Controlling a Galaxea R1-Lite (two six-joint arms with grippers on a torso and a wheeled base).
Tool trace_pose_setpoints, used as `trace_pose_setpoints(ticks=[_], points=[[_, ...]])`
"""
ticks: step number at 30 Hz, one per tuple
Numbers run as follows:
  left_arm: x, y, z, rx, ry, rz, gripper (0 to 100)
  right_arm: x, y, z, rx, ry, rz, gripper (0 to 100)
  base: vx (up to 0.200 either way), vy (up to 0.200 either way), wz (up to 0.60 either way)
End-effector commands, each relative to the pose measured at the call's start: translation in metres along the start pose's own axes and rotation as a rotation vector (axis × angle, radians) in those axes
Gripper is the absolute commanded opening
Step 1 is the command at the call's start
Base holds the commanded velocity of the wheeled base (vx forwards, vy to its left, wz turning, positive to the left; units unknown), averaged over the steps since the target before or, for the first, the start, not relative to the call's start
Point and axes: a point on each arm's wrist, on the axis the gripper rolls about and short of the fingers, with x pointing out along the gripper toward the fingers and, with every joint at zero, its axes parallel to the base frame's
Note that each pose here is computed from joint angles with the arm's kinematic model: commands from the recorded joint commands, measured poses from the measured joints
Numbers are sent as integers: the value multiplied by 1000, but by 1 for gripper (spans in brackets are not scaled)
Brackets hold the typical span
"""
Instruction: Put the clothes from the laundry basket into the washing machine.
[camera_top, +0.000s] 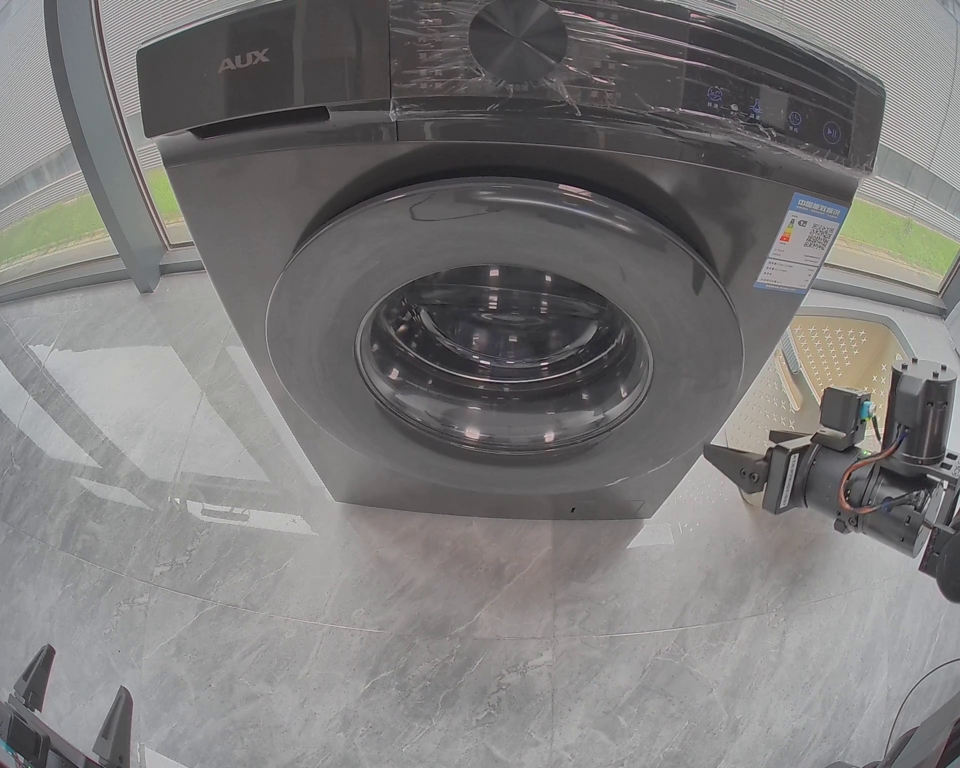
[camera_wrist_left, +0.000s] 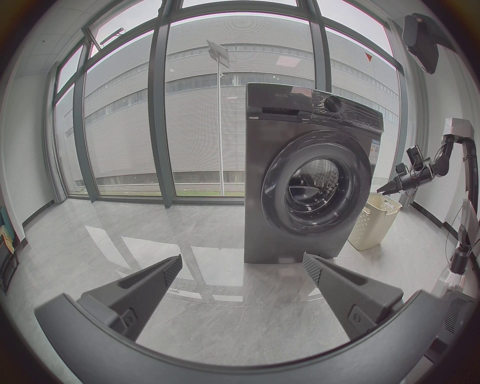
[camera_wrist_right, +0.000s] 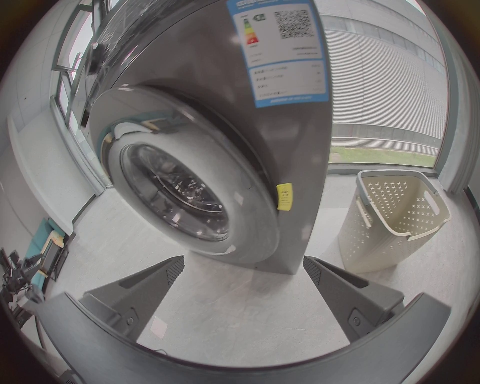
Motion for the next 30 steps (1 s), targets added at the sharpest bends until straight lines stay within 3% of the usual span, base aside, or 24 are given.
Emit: trace_pose_setpoints(ticks=[1, 11, 23, 24, 30], points=[[0, 0, -5, 0, 5, 0, 100, -4, 22, -7, -23, 20, 95, 100, 0, 0, 0], [0, 0, -5, -2, 5, 0, 100, -1, 38, 12, 11, -41, 149, 100, 180, 0, 0], [0, 0, -5, -2, 5, 0, 100, 4, 41, 42, 27, -142, 153, 100, 0, 0, 0], [0, 0, -5, -2, 5, 0, 100, 4, 41, 50, 30, -184, 151, 100, 0, 0, 0], [0, 0, -5, -2, 5, 0, 100, 3, 39, 43, 30, -195, 115, 100, 0, 0, 0]])
